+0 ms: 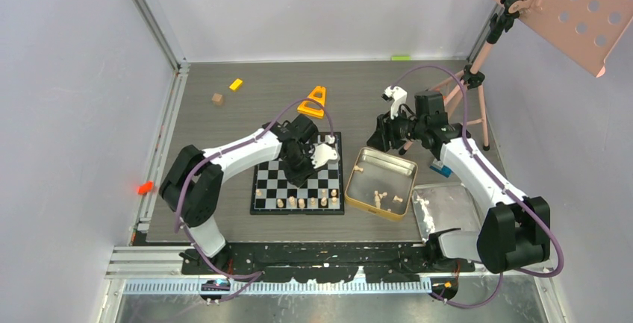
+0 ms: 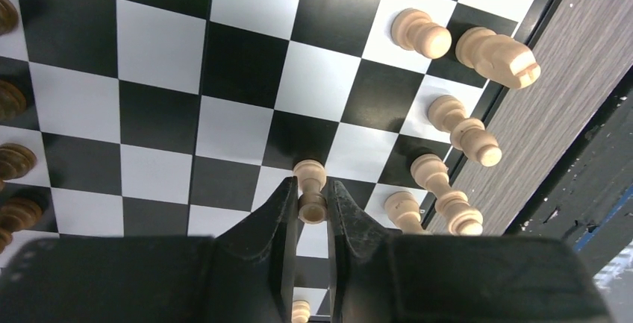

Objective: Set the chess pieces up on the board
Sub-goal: Pick up the chess piece from the chessboard.

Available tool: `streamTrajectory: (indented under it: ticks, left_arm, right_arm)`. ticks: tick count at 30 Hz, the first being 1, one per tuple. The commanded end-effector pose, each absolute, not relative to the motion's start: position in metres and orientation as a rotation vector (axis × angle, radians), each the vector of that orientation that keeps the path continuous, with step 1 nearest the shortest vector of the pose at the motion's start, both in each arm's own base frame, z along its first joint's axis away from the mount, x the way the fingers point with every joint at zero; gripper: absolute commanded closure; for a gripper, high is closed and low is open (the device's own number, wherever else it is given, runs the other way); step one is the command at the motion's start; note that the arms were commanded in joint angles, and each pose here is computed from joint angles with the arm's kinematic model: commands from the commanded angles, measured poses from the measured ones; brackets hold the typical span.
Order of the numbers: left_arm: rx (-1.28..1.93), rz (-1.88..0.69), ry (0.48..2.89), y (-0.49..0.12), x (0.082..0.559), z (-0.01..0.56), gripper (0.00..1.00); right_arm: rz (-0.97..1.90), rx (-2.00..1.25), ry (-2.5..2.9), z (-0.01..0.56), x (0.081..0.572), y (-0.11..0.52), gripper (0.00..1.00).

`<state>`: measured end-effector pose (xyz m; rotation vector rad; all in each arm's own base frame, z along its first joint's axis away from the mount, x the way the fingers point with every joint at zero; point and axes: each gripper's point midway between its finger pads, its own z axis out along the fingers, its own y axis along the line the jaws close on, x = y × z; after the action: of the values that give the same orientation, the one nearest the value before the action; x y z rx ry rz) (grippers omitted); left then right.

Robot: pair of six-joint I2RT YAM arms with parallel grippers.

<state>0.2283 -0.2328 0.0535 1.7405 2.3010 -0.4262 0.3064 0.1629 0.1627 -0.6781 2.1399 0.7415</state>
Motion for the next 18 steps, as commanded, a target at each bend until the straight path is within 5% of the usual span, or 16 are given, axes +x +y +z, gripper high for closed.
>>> streamTrajectory:
  ticks: [1,18]
  left_arm:
    - [1.735,-0.455,2.276,-0.238,0.227,0.072,0.91]
    - [1.589,-0.307,2.174,-0.174,0.221,0.141,0.97]
  right_arm:
    - [0.697,-0.701,2.054,0.193,0.317,0.161,0.5]
    - [0.505,-0.583,2.094,0.213,0.308,0.129,0.51]
